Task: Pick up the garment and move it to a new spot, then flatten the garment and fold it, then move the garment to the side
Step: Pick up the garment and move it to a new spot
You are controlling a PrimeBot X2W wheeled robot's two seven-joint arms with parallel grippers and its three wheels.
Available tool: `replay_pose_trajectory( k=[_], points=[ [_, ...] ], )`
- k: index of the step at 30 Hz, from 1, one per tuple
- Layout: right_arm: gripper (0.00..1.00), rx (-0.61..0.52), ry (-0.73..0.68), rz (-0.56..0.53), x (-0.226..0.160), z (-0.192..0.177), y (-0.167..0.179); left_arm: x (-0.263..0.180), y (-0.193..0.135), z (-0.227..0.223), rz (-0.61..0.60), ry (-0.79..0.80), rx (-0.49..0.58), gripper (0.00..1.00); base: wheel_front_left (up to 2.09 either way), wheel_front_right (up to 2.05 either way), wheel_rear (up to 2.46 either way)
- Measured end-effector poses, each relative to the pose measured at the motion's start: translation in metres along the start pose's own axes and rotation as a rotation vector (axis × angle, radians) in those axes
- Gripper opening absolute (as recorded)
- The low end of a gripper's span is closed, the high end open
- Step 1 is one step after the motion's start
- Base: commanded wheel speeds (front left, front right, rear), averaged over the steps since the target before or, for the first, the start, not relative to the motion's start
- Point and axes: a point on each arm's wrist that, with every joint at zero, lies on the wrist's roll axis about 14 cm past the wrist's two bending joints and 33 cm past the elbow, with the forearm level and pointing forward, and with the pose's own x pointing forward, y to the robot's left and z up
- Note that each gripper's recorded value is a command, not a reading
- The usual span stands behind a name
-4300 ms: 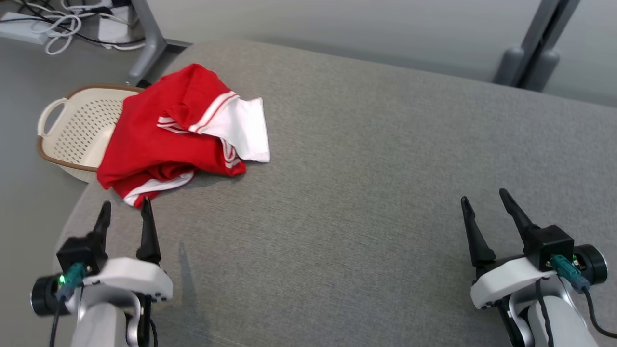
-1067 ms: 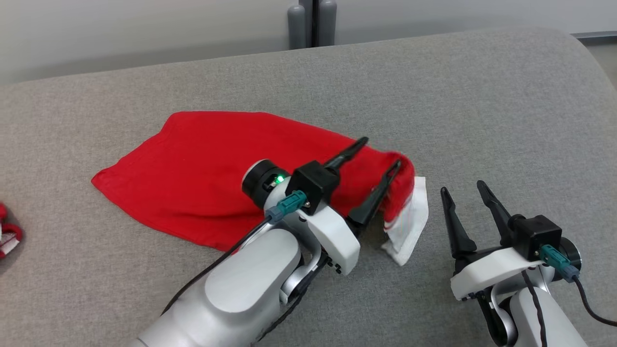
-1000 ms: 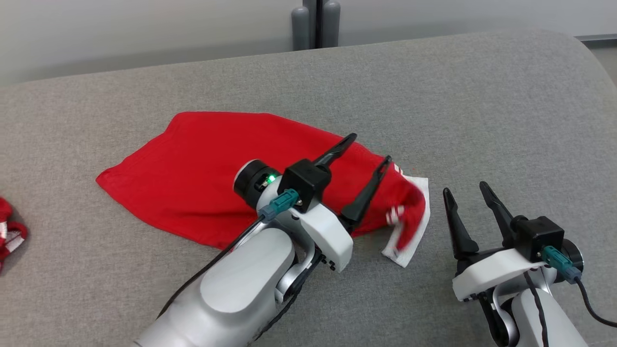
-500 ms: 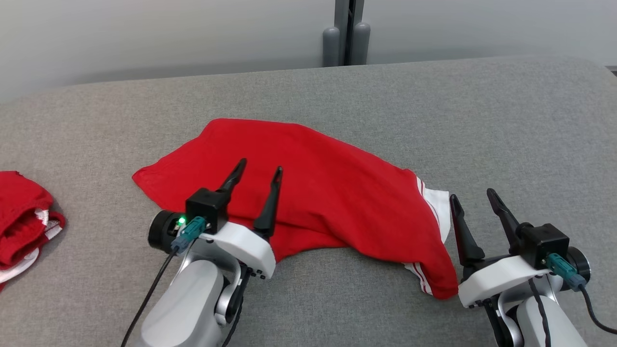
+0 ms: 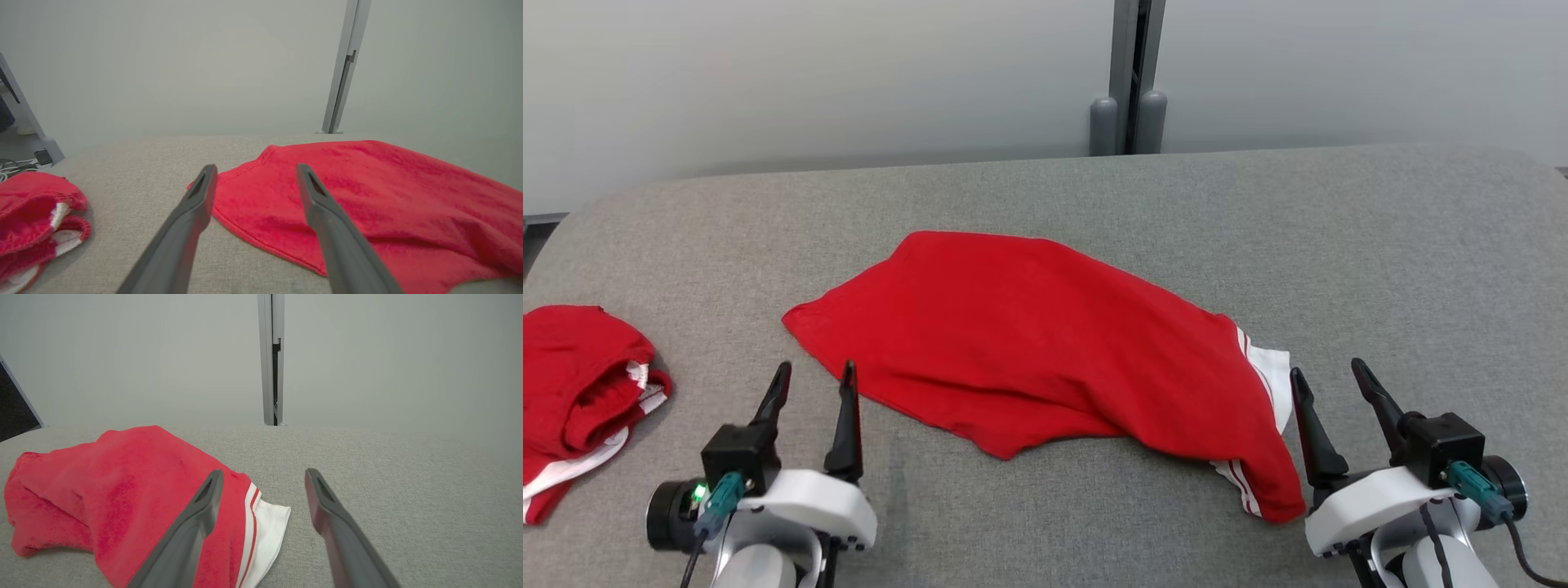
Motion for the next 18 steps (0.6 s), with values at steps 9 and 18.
replay_pose_trajectory(
  k=[9, 18],
  points=[
    [1.0, -0.001, -0.005, -0.005, -0.013, 0.002, 0.001, -0.042, 0.032, -0.012, 0.118, 0.02, 0.01, 1.0, 0.0, 0.0, 0.0],
    [1.0, 0.0, 0.024, -0.006, -0.014, -0.008, 0.0, -0.051, 0.037, -0.023, 0.136, 0.048, 0.001, 1.0, 0.0, 0.0, 0.0]
  ],
)
